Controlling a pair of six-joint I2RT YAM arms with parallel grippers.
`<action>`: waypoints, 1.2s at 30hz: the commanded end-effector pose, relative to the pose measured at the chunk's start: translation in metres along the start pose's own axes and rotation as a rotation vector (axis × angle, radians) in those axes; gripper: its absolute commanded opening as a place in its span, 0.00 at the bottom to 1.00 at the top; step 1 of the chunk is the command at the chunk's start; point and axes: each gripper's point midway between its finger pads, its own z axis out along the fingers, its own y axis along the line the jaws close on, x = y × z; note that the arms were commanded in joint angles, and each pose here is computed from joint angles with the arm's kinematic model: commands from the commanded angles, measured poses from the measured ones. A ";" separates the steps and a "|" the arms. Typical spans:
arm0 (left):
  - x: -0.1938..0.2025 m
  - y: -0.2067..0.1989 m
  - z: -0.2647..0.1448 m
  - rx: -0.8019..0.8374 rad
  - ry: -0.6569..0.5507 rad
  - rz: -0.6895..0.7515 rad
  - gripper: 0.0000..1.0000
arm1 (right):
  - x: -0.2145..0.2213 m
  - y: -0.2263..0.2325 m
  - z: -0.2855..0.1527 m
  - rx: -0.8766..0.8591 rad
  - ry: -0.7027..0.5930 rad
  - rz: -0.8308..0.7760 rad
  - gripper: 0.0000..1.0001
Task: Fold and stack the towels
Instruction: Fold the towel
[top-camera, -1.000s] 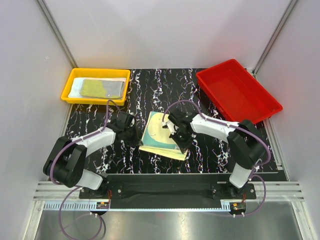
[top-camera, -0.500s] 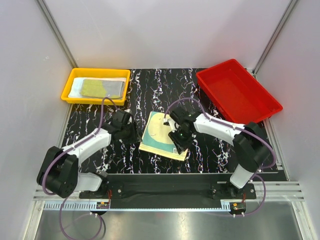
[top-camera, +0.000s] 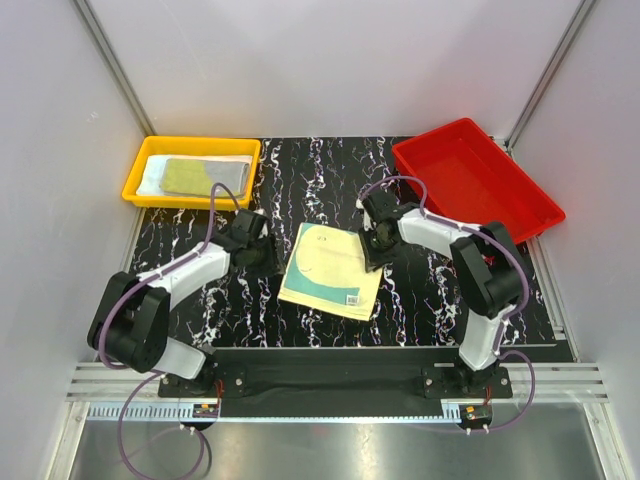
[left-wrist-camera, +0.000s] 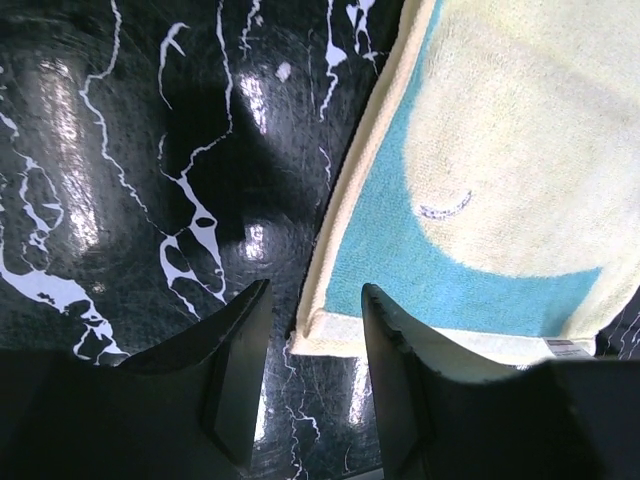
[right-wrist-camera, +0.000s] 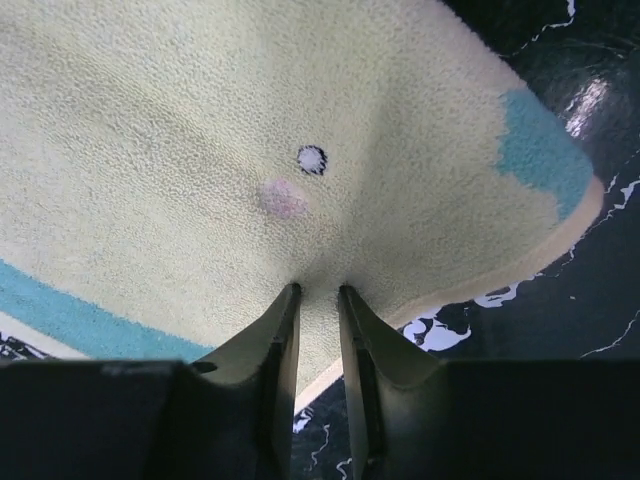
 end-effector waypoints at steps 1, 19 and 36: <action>-0.027 -0.006 0.001 0.011 -0.076 -0.017 0.45 | -0.042 -0.012 0.009 0.032 -0.100 -0.001 0.29; -0.002 -0.025 0.005 0.142 -0.016 0.019 0.41 | -0.049 0.003 -0.071 -0.036 -0.146 0.103 0.34; 0.033 -0.008 0.034 0.055 0.044 0.029 0.27 | 0.029 0.002 -0.022 -0.118 -0.051 0.227 0.23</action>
